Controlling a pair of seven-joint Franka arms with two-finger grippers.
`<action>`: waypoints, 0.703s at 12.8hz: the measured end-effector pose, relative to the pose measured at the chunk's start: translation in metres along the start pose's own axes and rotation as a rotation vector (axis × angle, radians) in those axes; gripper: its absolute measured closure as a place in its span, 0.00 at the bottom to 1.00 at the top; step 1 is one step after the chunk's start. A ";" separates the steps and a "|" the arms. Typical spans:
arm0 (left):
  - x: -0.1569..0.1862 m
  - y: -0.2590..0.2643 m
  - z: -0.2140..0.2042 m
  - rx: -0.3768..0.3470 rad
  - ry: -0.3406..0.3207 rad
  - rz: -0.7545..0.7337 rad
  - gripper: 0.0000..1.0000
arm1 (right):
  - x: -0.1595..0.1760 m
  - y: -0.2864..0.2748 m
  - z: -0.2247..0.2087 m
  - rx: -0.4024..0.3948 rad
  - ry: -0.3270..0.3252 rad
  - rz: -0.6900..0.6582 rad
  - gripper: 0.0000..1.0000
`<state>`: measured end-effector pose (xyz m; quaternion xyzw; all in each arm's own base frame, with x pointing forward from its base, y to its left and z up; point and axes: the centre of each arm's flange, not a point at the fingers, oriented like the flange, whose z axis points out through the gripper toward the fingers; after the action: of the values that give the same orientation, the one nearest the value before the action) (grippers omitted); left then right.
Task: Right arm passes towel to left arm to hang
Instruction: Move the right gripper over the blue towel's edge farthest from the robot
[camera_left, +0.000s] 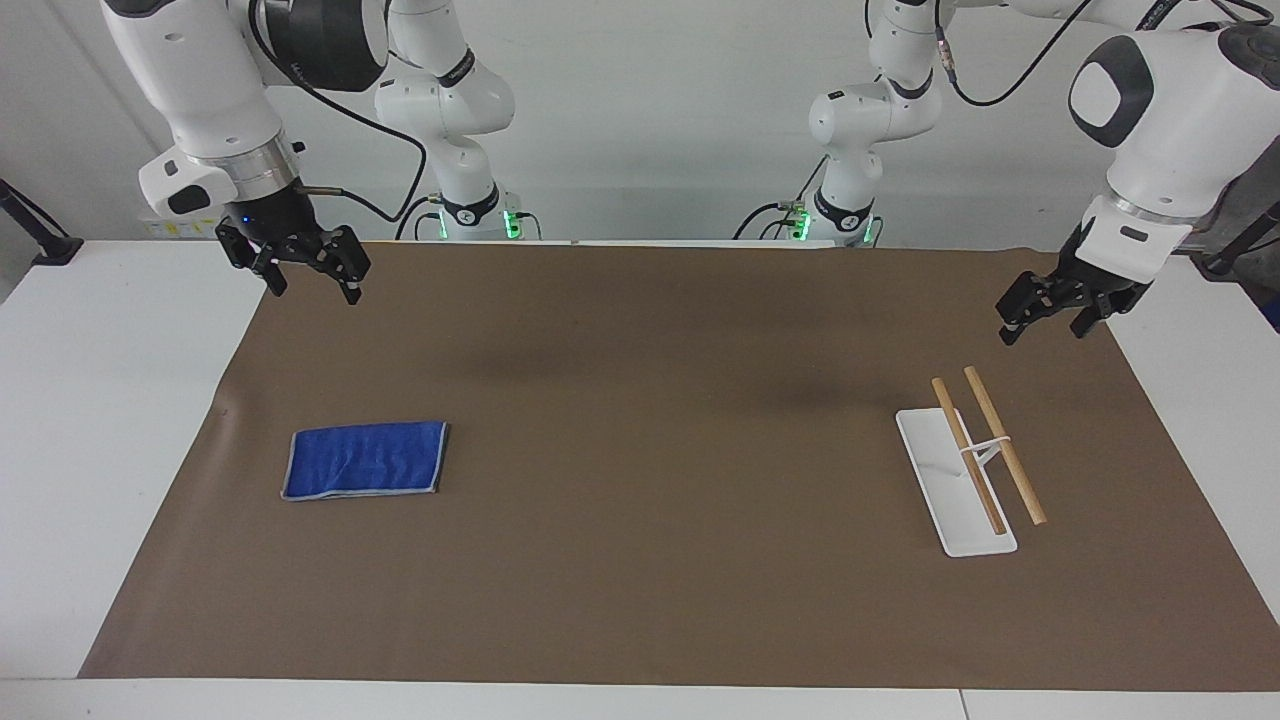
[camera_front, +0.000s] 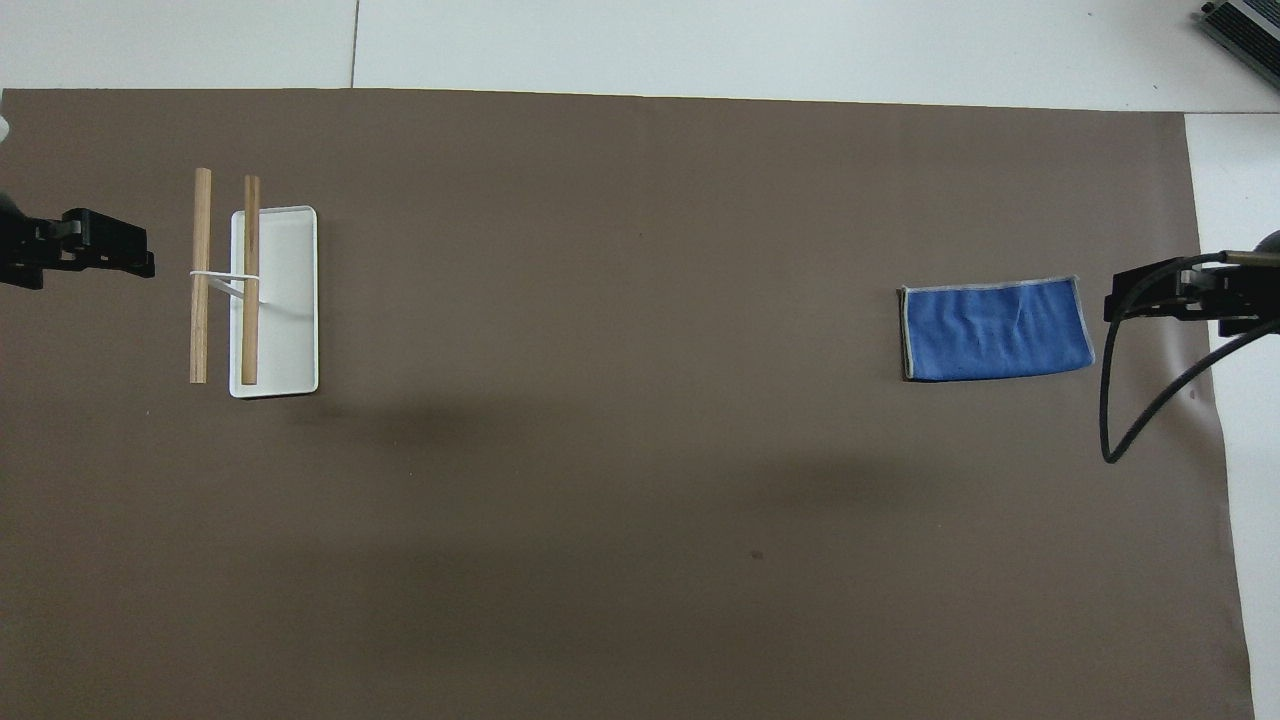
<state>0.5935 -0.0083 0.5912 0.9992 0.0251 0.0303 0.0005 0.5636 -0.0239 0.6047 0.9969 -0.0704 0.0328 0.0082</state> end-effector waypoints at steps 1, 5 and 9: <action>0.000 0.000 0.000 0.000 0.000 0.000 0.00 | 0.001 0.000 0.003 0.001 0.007 0.000 0.00; 0.000 0.000 0.000 0.000 0.000 0.000 0.00 | 0.006 -0.001 0.028 0.004 0.035 -0.001 0.00; 0.000 0.000 0.000 0.000 0.000 0.000 0.00 | 0.015 -0.004 0.085 0.000 0.044 -0.004 0.00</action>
<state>0.5935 -0.0083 0.5912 0.9992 0.0251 0.0303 0.0005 0.5842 -0.0237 0.5210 0.9961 -0.0685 0.0545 0.0097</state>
